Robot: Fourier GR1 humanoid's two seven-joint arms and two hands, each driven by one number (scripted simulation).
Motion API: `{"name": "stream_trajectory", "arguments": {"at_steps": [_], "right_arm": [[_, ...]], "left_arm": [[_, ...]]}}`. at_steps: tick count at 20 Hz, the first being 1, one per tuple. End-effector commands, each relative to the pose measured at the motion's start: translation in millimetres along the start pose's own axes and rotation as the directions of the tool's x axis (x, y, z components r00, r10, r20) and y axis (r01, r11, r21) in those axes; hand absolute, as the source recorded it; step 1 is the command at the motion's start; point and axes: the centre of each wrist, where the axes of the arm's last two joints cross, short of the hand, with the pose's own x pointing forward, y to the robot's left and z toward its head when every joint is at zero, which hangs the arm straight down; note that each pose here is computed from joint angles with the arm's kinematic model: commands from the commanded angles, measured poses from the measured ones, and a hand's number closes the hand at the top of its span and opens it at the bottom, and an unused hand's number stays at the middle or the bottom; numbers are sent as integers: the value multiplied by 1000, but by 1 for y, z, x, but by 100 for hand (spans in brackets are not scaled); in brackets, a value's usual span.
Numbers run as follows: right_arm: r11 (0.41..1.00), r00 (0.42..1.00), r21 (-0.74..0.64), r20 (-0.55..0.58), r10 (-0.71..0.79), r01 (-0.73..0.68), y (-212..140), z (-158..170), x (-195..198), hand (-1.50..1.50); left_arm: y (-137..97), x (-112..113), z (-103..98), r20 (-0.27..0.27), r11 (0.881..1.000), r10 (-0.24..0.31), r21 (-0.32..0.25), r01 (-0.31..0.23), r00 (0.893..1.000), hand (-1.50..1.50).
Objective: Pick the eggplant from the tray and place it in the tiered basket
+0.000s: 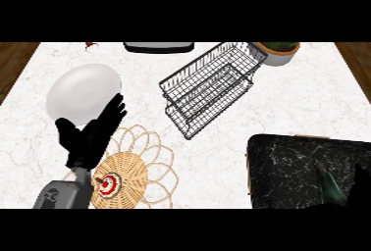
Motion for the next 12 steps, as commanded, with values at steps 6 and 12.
{"name": "stream_trajectory", "arguments": {"at_steps": [6,12], "right_arm": [[997,998,68,37,44,-47,15,-12,-12,-150],[997,985,62,171,27,-38,32,-14,-6,150]], "left_arm": [[-3,13,-4,3,1000,8,2,-8,1000,0],[8,4,-2,6,1000,-25,-7,25,1000,0]]}}
